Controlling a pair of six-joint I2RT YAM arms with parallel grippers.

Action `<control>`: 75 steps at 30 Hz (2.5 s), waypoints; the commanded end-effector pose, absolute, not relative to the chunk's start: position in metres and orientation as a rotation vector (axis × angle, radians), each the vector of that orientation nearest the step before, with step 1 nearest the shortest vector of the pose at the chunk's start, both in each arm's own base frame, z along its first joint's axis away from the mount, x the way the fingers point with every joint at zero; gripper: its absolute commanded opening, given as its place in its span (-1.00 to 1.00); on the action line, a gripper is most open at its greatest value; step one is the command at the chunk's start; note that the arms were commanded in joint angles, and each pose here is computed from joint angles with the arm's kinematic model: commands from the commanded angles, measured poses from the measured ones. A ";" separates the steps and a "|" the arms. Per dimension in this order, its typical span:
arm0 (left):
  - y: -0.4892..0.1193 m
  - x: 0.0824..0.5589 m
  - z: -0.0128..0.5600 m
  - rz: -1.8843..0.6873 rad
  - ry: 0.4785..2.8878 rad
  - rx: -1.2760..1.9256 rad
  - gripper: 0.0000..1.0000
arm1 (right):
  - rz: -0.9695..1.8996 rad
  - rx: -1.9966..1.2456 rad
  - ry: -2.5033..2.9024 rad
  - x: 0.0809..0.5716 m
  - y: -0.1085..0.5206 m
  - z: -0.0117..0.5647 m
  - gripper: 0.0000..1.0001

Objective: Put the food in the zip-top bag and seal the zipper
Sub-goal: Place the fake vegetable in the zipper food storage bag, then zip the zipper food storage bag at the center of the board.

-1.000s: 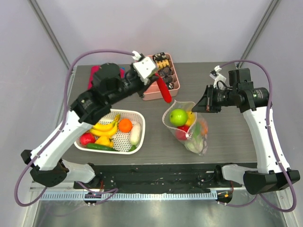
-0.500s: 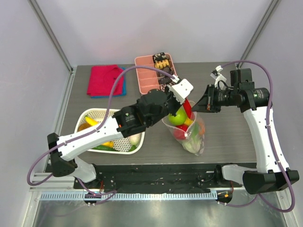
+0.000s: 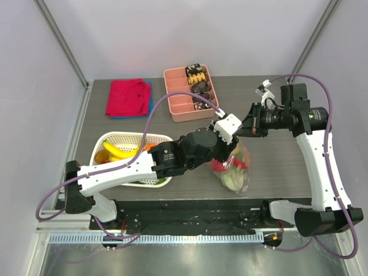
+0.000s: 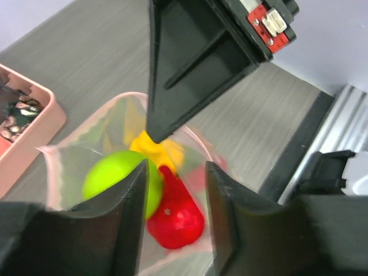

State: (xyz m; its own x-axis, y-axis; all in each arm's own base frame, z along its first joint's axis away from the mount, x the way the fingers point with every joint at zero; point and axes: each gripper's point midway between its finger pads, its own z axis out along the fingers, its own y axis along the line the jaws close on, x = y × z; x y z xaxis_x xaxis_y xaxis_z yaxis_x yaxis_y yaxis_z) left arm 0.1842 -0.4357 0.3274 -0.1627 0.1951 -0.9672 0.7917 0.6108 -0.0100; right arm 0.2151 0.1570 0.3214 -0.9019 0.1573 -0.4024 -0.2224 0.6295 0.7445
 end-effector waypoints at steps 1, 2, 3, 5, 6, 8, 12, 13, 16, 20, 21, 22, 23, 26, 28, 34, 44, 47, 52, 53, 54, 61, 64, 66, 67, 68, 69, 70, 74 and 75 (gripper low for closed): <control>-0.426 0.162 0.336 -0.823 1.758 0.796 0.23 | 1.267 -0.127 2.316 0.210 0.165 0.345 -0.98; -0.419 0.165 0.338 -0.834 1.760 0.790 0.37 | 1.274 -0.134 2.312 0.208 0.165 0.346 -0.98; -0.411 0.163 0.353 -0.882 1.738 0.786 0.56 | 1.280 -0.152 2.307 0.207 0.166 0.346 -0.98; -0.391 0.181 0.367 -0.912 1.731 0.783 0.64 | 1.297 -0.186 2.294 0.202 0.167 0.348 -0.98; -0.391 0.166 0.373 -1.017 1.698 0.895 0.68 | 1.322 -0.202 2.290 0.199 0.169 0.348 -0.97; -0.367 0.163 0.371 -0.976 1.627 1.106 0.68 | 1.335 -0.228 2.280 0.196 0.170 0.349 -0.98; -0.333 0.127 0.352 -0.872 1.390 1.546 0.70 | 1.343 -0.282 2.258 0.196 0.171 0.349 -0.98; -0.329 0.129 0.349 -0.808 1.309 1.617 0.70 | 1.354 -0.307 2.249 0.195 0.172 0.349 -0.98; -0.317 0.133 0.340 -0.697 1.293 1.737 0.68 | 1.360 -0.340 2.250 0.196 0.173 0.346 -0.98; -0.317 0.128 0.329 -0.677 1.298 1.828 0.75 | 1.399 -0.397 2.241 0.195 0.180 0.347 -0.98; -0.318 0.130 0.326 -0.654 1.296 1.829 0.75 | 1.410 -0.412 2.242 0.195 0.183 0.347 -0.97; -0.318 0.130 0.316 -0.636 1.291 1.855 0.75 | 1.417 -0.446 2.235 0.193 0.188 0.347 -0.98; -0.319 0.132 0.312 -0.585 1.240 1.890 0.73 | 1.424 -0.463 2.231 0.192 0.190 0.348 -0.98; -0.327 0.130 0.301 -0.537 1.148 1.938 0.69 | 1.425 -0.495 2.233 0.190 0.195 0.347 -0.97; -0.330 0.132 0.289 -0.501 1.104 2.002 0.64 | 1.407 -0.519 2.235 0.189 0.196 0.346 -0.97; -0.340 0.128 0.274 -0.514 1.121 2.058 0.14 | 1.345 -0.597 2.244 0.196 0.206 0.342 -0.98; -0.345 0.131 0.278 -0.529 1.313 1.878 -1.00 | 1.214 -0.804 2.178 0.221 0.239 0.356 -0.76; -0.348 0.138 0.284 -0.586 1.444 1.703 -1.00 | 1.145 -0.844 2.149 0.235 0.243 0.353 -0.19; -0.348 0.167 0.285 -0.622 1.617 1.422 -1.00 | 1.001 -0.858 2.071 0.251 0.233 0.356 0.24; -0.348 0.171 0.286 -0.625 1.633 1.390 -1.00 | 0.966 -0.843 2.069 0.255 0.227 0.353 0.25; -0.350 0.174 0.287 -0.638 1.654 1.355 -1.00 | 0.938 -0.847 2.033 0.258 0.222 0.357 0.27; -0.358 0.195 0.305 -0.724 1.707 1.258 -1.00 | 0.749 -0.905 1.903 0.231 0.181 0.352 0.25; -0.366 0.195 0.315 -0.771 1.690 1.255 -1.00 | 0.704 -0.911 1.821 0.208 0.170 0.352 0.24; -0.370 0.194 0.321 -0.792 1.673 1.261 -1.00 | 0.682 -0.902 1.759 0.195 0.165 0.345 0.22; -0.372 0.194 0.321 -0.805 1.670 1.268 -1.00 | 0.675 -0.888 1.772 0.195 0.163 0.332 0.18; -0.374 0.193 0.321 -0.811 1.668 1.274 -1.00 | 0.648 -0.880 1.688 0.190 0.161 0.344 0.16; -0.375 0.192 0.321 -0.820 1.667 1.284 -1.00 | 0.641 -0.880 1.668 0.189 0.160 0.342 0.12; -0.377 0.192 0.323 -0.828 1.659 1.287 -1.00 | 0.641 -0.883 1.663 0.188 0.160 0.335 0.12; -0.383 0.192 0.328 -0.843 1.656 1.293 -1.00 | 0.636 -0.923 1.588 0.179 0.161 0.334 0.08; -0.383 0.192 0.329 -0.845 1.652 1.292 -1.00 | 0.634 -0.922 1.585 0.179 0.161 0.333 0.07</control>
